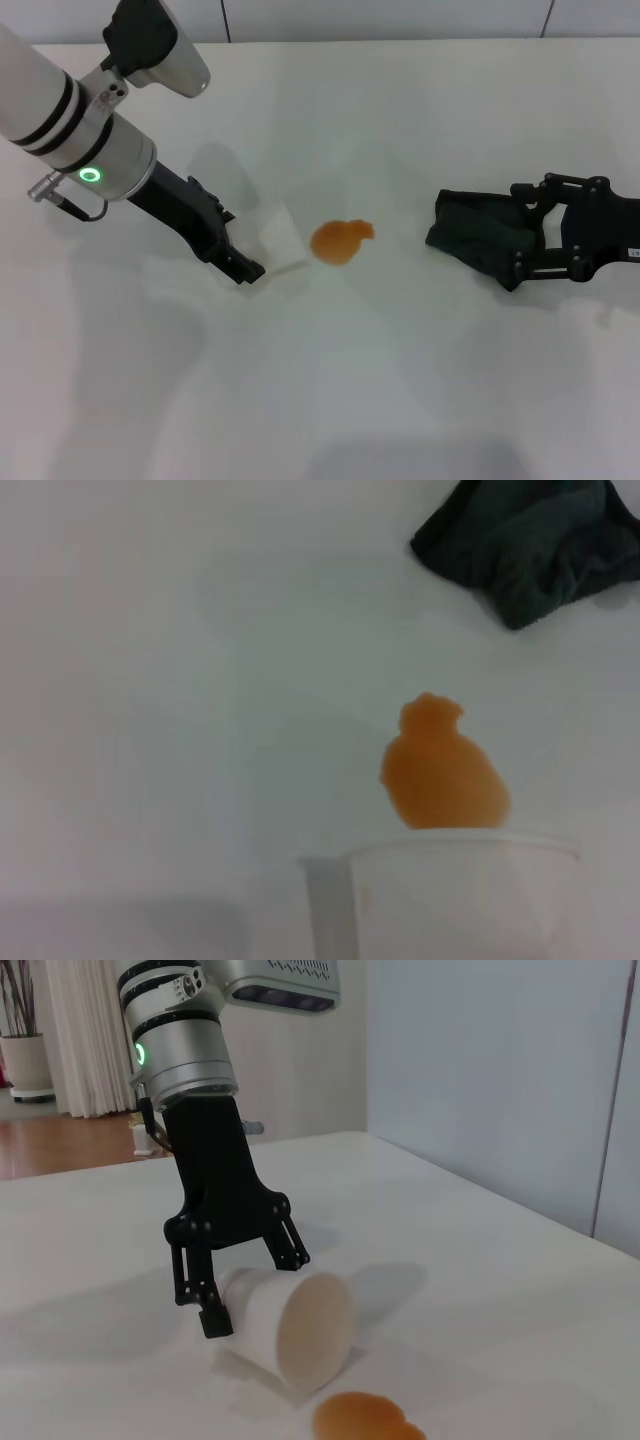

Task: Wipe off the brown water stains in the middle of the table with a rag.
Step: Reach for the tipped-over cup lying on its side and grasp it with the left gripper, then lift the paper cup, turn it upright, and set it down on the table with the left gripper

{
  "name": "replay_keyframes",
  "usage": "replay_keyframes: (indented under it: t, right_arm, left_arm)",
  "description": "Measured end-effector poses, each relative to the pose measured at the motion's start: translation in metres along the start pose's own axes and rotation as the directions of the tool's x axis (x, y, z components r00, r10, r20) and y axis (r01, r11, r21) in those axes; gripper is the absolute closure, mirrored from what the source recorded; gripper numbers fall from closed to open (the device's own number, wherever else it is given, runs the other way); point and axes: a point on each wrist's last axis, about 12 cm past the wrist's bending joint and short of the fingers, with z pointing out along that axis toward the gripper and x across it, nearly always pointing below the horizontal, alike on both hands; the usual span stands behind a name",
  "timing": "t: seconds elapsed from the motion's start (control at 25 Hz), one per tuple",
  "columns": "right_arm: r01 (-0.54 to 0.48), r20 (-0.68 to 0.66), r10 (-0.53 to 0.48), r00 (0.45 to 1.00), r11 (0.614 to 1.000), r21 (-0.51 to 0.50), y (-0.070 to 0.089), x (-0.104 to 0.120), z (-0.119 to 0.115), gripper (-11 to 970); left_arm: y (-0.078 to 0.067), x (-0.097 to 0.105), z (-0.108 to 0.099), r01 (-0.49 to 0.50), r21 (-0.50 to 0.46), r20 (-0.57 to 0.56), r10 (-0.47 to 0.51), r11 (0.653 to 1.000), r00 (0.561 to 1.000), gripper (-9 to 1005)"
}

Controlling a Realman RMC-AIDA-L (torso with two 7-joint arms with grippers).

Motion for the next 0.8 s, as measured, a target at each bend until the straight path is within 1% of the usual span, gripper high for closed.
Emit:
replay_keyframes:
  t: [0.6,0.8]
  right_arm:
    - [-0.003,0.009,0.003,1.000,1.000,-0.001,0.0004,-0.0007,-0.0003,108]
    - [-0.006,0.010,0.006,1.000,1.000,-0.002,0.0013,0.0003,-0.0011,108]
  left_arm:
    - [0.0007,0.0007,0.0003,0.014,-0.006,0.001,-0.014,1.000,1.000,193]
    - [0.0008,0.0008,-0.0005,0.018,-0.006,-0.001,-0.018,1.000,1.000,252]
